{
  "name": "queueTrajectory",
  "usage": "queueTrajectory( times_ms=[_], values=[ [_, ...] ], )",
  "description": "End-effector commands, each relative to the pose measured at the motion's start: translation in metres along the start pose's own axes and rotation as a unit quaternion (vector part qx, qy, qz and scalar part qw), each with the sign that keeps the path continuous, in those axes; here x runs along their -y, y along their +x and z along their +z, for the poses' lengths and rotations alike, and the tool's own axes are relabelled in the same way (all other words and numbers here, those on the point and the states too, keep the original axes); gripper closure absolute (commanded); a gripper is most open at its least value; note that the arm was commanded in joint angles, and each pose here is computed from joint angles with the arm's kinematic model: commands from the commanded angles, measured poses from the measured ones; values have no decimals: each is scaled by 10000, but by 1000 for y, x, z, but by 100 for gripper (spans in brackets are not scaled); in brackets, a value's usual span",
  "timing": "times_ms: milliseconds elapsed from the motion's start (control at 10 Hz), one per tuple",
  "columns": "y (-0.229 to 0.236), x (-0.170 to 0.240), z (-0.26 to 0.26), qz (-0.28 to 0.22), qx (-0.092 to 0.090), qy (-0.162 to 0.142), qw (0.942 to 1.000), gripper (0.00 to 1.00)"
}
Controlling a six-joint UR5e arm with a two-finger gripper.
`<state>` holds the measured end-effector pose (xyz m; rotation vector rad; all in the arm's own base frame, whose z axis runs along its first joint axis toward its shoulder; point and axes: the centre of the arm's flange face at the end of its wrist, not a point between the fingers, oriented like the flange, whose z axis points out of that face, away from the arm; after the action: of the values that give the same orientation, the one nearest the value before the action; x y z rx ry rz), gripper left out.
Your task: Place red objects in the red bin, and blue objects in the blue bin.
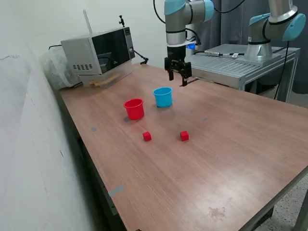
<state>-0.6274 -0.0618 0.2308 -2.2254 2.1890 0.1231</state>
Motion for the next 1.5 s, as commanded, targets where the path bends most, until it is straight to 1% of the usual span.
queueTrajectory(
  times_ms=[0, 100, 200, 300, 400, 500, 600, 700, 800, 1000, 1200, 1400],
  values=[
    [126, 23, -36, -98, -81, -285, 9995, 0],
    [157, 31, -42, 19, -117, -343, 9993, 0],
    [194, 41, -50, -19, -163, -423, 9990, 0],
    [212, 45, -59, 199, -222, -512, 9982, 0],
    [226, 46, -68, 655, -285, -600, 9956, 0],
    [230, 42, -77, 985, -341, -700, 9921, 0],
    [242, 42, -83, 1117, -352, -776, 9901, 0],
    [243, 37, -81, 1496, -360, -863, 9843, 0],
    [242, 28, -77, 1591, -294, -908, 9826, 0],
    [245, 7, -63, 1614, -277, -898, 9824, 0],
    [248, -15, -31, 1641, -215, -772, 9832, 0],
    [246, -30, 8, 1676, -126, -571, 9841, 0]
  ],
)
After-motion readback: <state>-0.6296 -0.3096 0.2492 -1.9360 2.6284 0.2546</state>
